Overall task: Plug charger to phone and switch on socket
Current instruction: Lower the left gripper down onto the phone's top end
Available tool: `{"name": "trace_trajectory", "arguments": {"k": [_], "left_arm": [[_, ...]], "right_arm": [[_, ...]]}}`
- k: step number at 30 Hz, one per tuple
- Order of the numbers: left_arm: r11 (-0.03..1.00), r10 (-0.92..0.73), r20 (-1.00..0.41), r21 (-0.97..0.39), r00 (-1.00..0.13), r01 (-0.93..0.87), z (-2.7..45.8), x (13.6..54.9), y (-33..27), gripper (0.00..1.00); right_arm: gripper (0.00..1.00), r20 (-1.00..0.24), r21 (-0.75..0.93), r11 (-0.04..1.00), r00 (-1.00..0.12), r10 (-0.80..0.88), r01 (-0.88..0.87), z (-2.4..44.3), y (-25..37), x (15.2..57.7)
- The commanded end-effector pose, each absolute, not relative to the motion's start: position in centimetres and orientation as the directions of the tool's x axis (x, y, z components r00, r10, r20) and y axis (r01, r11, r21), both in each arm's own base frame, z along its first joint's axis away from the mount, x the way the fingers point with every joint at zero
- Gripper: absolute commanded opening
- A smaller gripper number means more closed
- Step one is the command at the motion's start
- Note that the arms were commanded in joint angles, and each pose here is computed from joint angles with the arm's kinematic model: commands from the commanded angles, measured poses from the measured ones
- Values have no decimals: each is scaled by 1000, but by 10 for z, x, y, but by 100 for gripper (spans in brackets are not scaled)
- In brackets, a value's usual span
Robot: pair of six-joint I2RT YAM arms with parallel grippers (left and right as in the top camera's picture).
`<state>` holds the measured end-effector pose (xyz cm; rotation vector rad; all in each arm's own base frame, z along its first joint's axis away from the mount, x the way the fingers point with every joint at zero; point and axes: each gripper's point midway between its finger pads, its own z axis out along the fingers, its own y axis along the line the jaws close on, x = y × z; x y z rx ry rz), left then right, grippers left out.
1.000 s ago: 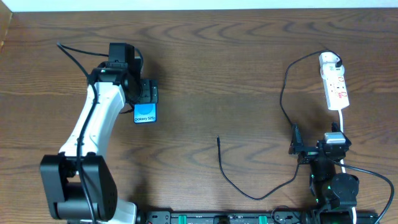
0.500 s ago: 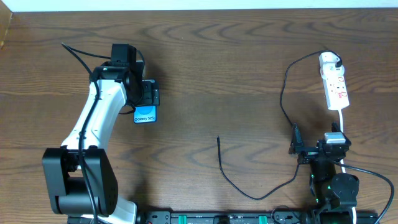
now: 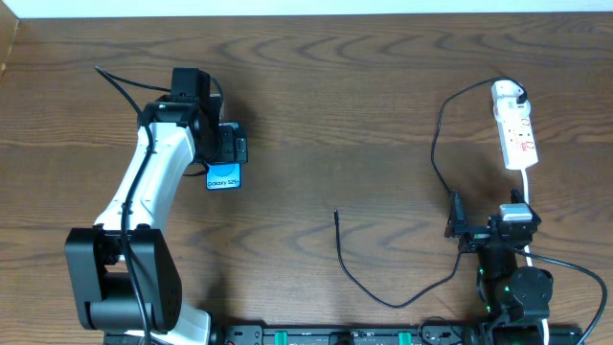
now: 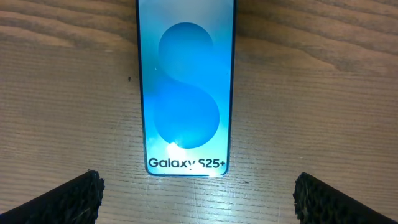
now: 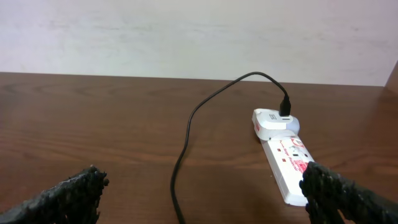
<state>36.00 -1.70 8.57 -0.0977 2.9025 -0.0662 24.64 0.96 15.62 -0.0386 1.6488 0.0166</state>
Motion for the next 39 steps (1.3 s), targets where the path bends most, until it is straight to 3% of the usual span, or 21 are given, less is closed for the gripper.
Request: {"name": "trace_trajectory", "arguments": {"k": [1,9,18,39], "left_arm": [[996,-75,-246,-59,-966,-62,93,366,-17,98],[996,-88,-155,3,-984,-90,105,373,-7,98],[995,-95,-46,15,-994,-96,68,372,-7,98],[995,-96,4,22,-995,-96,18,384,-8,98]], "right_arm": [[99,-997,-6,999,-75,-9,-34,156,10,246],[99,-997,-7,999,-75,-9,-34,156,10,246],[99,-997,-6,999,-75,-9,-34,156,10,246],[99,-997,-6,999,-75,-9,-34,156,10,246]]}}
